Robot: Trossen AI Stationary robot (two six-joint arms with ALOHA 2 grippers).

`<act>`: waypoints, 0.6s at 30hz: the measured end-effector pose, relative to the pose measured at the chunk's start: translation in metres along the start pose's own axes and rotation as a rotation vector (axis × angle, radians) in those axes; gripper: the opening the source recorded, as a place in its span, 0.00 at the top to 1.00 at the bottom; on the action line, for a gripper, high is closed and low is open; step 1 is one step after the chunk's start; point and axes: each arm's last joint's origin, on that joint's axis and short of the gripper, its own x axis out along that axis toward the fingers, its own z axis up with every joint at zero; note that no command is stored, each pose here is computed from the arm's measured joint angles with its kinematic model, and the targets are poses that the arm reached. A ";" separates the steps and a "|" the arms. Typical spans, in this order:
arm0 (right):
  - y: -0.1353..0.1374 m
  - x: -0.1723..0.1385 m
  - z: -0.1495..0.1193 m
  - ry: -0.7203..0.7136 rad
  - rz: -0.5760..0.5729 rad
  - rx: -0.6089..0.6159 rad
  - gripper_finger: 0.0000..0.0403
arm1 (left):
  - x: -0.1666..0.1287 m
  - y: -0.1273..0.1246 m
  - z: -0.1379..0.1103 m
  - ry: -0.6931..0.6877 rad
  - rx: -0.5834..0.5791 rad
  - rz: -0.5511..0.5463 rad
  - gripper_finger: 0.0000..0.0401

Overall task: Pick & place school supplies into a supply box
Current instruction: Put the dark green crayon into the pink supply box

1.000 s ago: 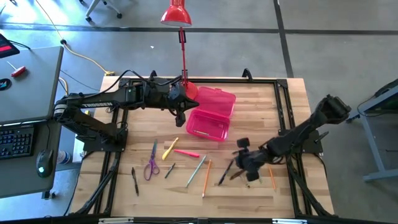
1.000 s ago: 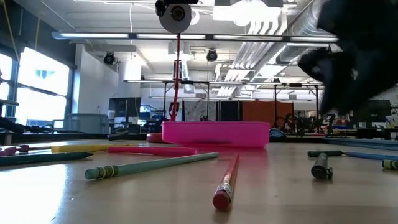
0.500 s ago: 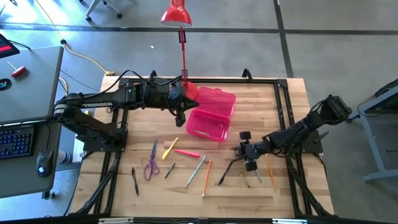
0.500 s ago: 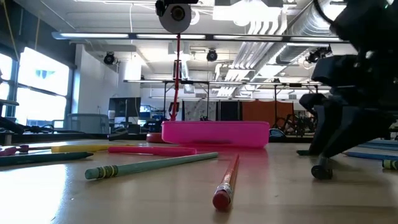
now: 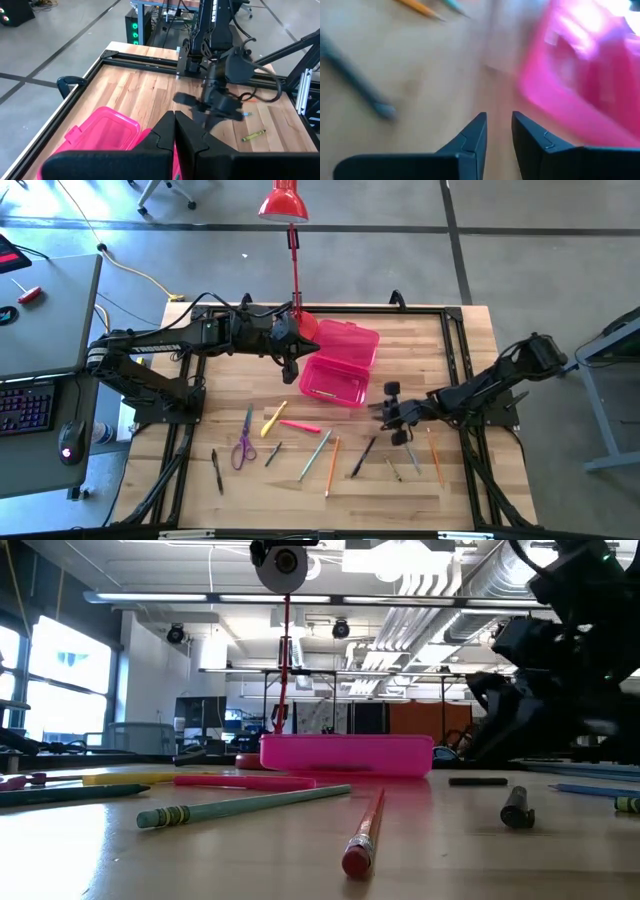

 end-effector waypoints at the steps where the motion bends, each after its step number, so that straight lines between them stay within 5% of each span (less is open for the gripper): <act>1: -0.004 0.001 -0.002 0.025 -0.056 -0.016 0.83 | 0.000 0.000 0.000 0.000 0.000 0.000 0.90; 4: -0.016 0.004 -0.010 0.108 -0.122 0.007 0.83 | 0.000 0.000 0.000 0.000 0.000 0.000 0.90; 11: -0.040 0.010 -0.024 0.157 0.030 0.184 0.83 | 0.000 0.000 0.000 0.001 0.002 0.000 0.90; 18: -0.047 0.011 -0.026 0.154 0.052 0.181 0.84 | 0.000 0.000 -0.001 0.006 0.000 0.000 0.90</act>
